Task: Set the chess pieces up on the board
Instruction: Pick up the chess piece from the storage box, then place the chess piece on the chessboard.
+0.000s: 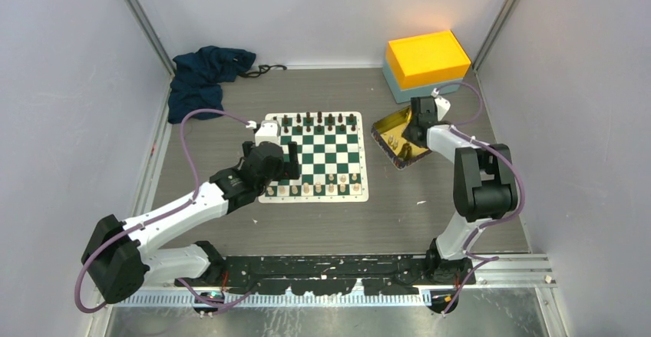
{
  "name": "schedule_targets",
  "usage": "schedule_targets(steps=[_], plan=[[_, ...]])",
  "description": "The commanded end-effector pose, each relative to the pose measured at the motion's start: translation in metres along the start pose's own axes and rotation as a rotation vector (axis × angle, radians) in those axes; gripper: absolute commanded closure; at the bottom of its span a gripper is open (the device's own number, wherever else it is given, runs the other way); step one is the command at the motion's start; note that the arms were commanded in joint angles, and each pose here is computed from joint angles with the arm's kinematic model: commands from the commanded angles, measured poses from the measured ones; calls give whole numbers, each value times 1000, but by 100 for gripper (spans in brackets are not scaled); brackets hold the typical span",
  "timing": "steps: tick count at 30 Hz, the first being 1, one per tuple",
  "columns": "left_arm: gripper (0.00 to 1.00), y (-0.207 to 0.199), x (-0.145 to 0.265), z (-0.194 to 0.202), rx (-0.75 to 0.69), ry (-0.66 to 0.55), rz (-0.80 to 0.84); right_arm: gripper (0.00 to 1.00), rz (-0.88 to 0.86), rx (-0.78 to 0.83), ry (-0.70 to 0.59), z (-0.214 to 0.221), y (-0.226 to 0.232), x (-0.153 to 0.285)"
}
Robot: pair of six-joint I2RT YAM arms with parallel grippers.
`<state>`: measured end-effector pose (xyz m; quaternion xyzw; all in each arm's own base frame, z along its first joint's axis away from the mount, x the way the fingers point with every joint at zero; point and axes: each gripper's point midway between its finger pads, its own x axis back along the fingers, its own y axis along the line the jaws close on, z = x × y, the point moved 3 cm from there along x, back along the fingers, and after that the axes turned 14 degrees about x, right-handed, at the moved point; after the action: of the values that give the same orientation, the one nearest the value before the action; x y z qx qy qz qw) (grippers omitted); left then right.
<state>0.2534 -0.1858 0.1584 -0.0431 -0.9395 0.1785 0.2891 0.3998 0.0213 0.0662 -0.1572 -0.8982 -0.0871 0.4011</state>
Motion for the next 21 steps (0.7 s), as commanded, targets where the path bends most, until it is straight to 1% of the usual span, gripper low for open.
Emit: schedule_targets(steps=[1, 7, 11, 16, 21], plan=[[4, -10, 5, -19, 24, -65, 35, 99, -87, -45, -139, -37, 12, 23], [4, -6, 7, -19, 27, -74, 27, 99, -117, 0, -190, -48, 17, 48], [4, -2, 11, -18, 41, -78, 22, 99, -139, 77, -205, -42, 36, 71], [4, 3, 19, -20, 57, -89, 22, 99, -187, 205, -218, -24, 79, 104], [4, 10, 31, -23, 70, -102, 16, 99, -236, 320, -224, 7, 127, 138]])
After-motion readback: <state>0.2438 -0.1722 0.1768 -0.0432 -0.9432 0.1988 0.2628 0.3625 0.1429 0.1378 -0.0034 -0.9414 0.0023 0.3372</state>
